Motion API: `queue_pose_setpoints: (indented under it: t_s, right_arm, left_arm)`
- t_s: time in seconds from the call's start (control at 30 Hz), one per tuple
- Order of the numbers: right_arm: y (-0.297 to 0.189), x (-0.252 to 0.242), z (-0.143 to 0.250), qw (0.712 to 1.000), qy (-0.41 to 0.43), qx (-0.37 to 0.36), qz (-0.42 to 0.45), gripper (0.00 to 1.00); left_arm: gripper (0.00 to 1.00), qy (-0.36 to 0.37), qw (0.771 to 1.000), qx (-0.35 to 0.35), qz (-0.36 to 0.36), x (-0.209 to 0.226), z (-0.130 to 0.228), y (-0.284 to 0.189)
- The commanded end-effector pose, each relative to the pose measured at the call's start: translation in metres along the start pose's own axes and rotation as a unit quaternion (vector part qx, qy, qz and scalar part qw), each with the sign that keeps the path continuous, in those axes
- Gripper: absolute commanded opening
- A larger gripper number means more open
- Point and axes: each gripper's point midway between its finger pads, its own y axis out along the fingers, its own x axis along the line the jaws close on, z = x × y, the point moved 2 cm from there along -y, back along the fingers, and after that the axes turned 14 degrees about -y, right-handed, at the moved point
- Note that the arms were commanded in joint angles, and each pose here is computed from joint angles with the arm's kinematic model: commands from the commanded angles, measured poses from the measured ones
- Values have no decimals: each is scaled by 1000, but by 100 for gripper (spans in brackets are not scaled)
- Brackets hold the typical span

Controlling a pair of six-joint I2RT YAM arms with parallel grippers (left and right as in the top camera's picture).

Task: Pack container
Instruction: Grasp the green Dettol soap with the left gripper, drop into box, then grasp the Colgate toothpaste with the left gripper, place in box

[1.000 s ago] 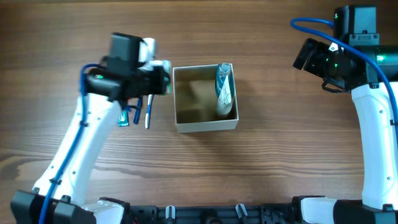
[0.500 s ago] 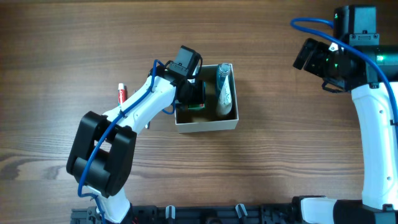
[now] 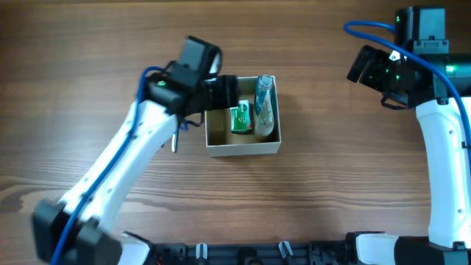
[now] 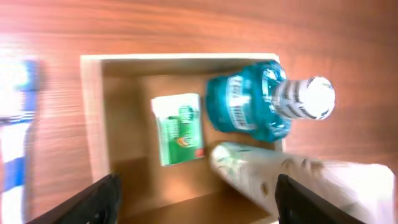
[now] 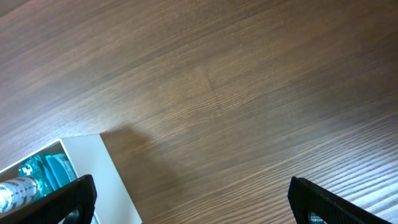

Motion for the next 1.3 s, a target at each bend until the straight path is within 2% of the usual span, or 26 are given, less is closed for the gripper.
queue_pose_setpoints:
  t_s: [0.0, 0.13, 0.17, 0.23, 0.33, 0.5, 0.6, 0.7, 0.73, 0.77, 0.8, 0.9, 0.97, 1.13, 1.27]
  right_arm:
    - [5, -1, 2, 1000, 10, 8, 3, 100]
    - [5, -1, 2, 1000, 10, 8, 3, 100]
    - [5, -1, 2, 1000, 10, 8, 3, 100]
    - [5, -1, 2, 1000, 10, 8, 3, 100]
    - [5, -1, 2, 1000, 10, 8, 3, 100]
    - [5, -1, 2, 1000, 10, 8, 3, 100]
    - [5, -1, 2, 1000, 10, 8, 2, 100]
    - [5, -1, 2, 1000, 10, 8, 3, 100]
    - [5, -1, 2, 1000, 10, 8, 3, 100]
    - [5, -1, 2, 1000, 10, 8, 3, 100]
    - [5, -1, 2, 1000, 10, 8, 3, 100]
    - [5, -1, 2, 1000, 10, 8, 3, 100]
    - [5, -1, 2, 1000, 10, 8, 3, 100]
    - [5, -1, 2, 1000, 10, 8, 3, 100]
    - [5, -1, 2, 1000, 10, 8, 3, 100]
  left_arm:
    - [88, -23, 983, -95, -153, 71, -37, -34]
    - [90, -14, 974, -35, -223, 144, -45, -16]
    - [89, -20, 973, -17, -229, 159, -45, -9]
    - [81, -41, 970, 22, -237, 189, -45, 8]
    - [82, -80, 961, 54, -258, 230, -49, 40]
    - [78, -62, 960, 113, -249, 250, -36, 84]
    - [78, -63, 959, 121, -250, 256, -33, 100]
    - [71, -65, 957, 130, -252, 261, -30, 110]
    - [66, -67, 956, 131, -253, 262, -29, 111]
    - [55, -67, 956, 130, -253, 262, -29, 111]
    - [38, -67, 956, 130, -253, 262, -29, 111]
    - [17, -68, 956, 131, -254, 263, -29, 111]
    - [8, -69, 955, 135, -255, 263, -27, 110]
    - [6, -111, 950, 137, -258, 252, -27, 88]
    - [6, -102, 974, 124, -160, 184, -42, 37]
